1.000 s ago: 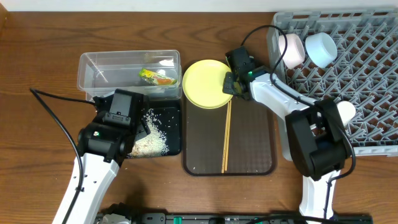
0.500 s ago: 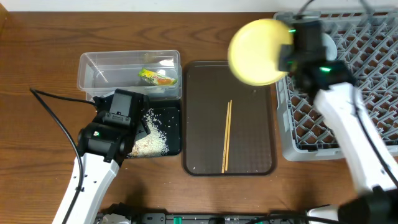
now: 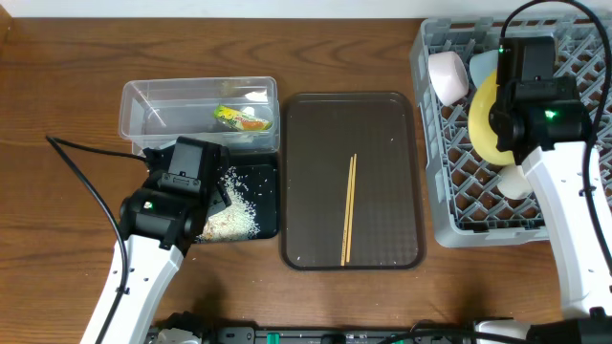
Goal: Sort waste into correct bins and load items into the dishwasher rack
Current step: 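Lift the yellow plate and stand it upright in the dish rack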
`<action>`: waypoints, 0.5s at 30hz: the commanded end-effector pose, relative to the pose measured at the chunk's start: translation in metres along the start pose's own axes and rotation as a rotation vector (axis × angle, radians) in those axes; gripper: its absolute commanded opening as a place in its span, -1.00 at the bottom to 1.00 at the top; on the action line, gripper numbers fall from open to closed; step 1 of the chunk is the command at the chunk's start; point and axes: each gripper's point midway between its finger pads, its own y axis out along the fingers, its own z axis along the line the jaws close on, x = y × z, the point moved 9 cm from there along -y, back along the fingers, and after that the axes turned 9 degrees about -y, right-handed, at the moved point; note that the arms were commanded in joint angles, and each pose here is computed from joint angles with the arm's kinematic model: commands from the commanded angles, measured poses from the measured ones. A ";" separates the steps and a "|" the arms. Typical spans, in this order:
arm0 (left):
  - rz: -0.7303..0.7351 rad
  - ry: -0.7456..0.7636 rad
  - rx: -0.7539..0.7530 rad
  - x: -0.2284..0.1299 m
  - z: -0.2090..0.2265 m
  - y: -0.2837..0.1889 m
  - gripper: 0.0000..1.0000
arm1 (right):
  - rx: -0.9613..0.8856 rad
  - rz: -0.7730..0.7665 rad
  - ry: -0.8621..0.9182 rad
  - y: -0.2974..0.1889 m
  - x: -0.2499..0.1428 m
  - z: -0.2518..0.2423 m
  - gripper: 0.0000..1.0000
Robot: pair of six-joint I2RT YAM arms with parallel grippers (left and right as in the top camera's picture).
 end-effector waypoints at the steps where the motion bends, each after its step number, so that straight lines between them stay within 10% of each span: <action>1: -0.016 -0.019 -0.001 0.005 0.000 -0.004 0.60 | -0.066 0.056 0.038 0.008 -0.001 0.001 -0.97; 15: -0.016 -0.019 -0.002 0.005 0.000 -0.004 0.60 | 0.007 0.109 0.080 0.041 0.007 0.042 -0.98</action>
